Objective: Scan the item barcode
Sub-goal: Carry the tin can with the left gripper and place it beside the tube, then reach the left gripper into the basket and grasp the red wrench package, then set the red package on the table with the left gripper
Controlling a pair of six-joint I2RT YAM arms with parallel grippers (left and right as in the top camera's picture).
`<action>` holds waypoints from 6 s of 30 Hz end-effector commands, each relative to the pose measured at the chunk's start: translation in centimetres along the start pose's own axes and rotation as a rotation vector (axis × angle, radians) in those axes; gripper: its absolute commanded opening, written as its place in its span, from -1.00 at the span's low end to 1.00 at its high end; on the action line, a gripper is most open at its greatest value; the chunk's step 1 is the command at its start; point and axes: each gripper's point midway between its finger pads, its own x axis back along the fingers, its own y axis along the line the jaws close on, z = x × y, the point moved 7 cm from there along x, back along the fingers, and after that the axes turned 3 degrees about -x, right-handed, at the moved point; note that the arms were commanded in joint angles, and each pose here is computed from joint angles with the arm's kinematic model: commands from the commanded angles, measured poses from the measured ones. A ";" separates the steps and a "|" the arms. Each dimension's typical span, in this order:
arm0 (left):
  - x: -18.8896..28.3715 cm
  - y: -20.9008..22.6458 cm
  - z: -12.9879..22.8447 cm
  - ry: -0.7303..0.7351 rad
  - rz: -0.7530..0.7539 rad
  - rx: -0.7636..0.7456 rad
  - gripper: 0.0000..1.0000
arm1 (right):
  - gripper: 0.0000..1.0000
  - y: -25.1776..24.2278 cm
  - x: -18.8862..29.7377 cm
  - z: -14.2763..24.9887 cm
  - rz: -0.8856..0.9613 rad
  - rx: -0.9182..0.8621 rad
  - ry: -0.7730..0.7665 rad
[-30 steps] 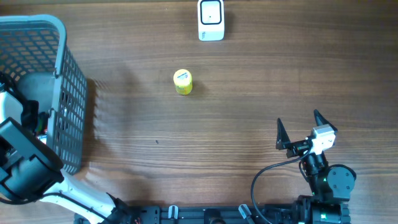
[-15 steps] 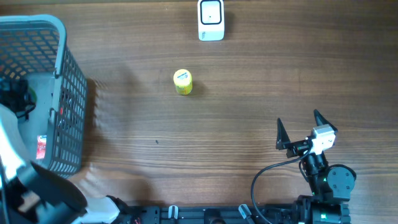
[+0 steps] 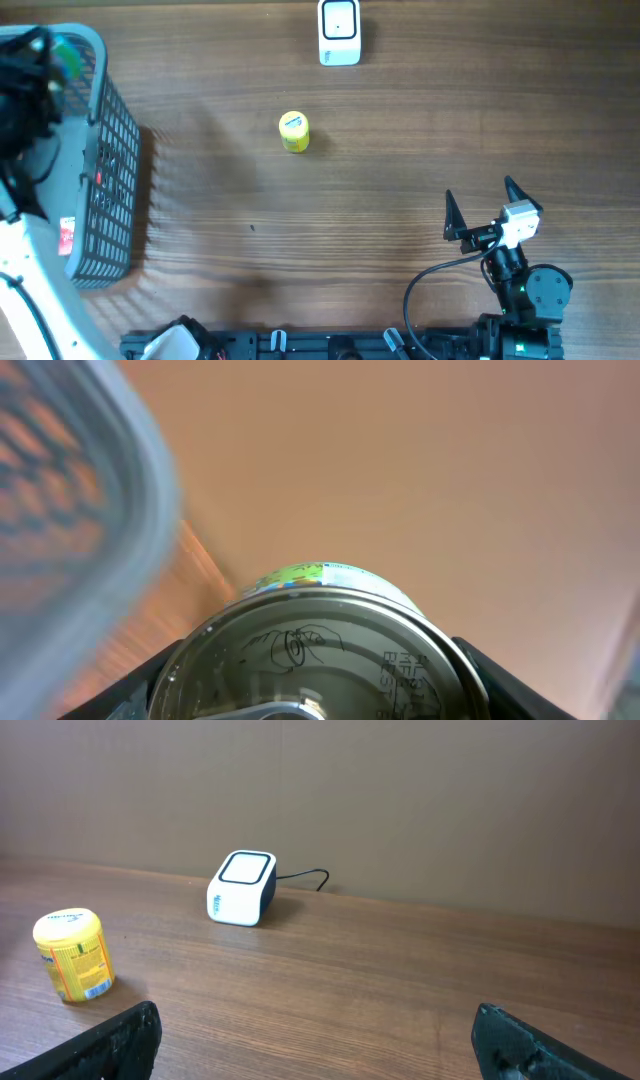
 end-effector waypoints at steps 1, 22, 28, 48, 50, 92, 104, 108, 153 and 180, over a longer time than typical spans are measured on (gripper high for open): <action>-2.3 -4.7 5.6 0.203 0.165 -0.085 0.29 | 0.99 -0.1 0.0 -0.1 0.004 -0.013 -0.008; -13.2 1.4 41.1 0.854 -0.230 -0.460 0.39 | 1.00 -0.1 0.0 -0.1 0.004 -0.013 -0.008; -13.9 6.2 42.0 0.692 -0.492 -0.634 0.40 | 1.00 -0.1 0.0 -0.1 0.004 -0.013 -0.008; -14.4 13.3 45.9 1.195 -0.217 -1.446 0.50 | 1.00 -0.1 0.0 -0.1 0.004 -0.013 -0.008; -14.4 14.4 46.5 1.242 -0.212 -1.448 0.51 | 1.00 -0.1 0.0 -0.1 0.004 -0.013 -0.008; 9.7 11.8 -2.3 -0.567 -1.088 0.247 1.00 | 1.00 -0.1 0.0 -0.1 0.004 -0.013 -0.008; 3.6 29.7 3.5 -0.033 -1.571 0.371 1.00 | 1.00 -0.1 0.0 -0.1 0.004 -0.013 -0.008; 3.4 32.5 5.2 -0.043 -1.552 0.341 1.00 | 1.00 -0.1 0.0 -0.1 0.004 -0.013 -0.007; -2.3 -4.4 29.3 0.836 0.123 -0.930 0.43 | 1.00 -0.1 0.0 -0.1 0.004 -0.013 -0.008; -6.6 12.2 41.7 1.387 -0.537 -1.466 1.00 | 1.00 -0.1 0.0 -0.1 0.004 -0.013 -0.008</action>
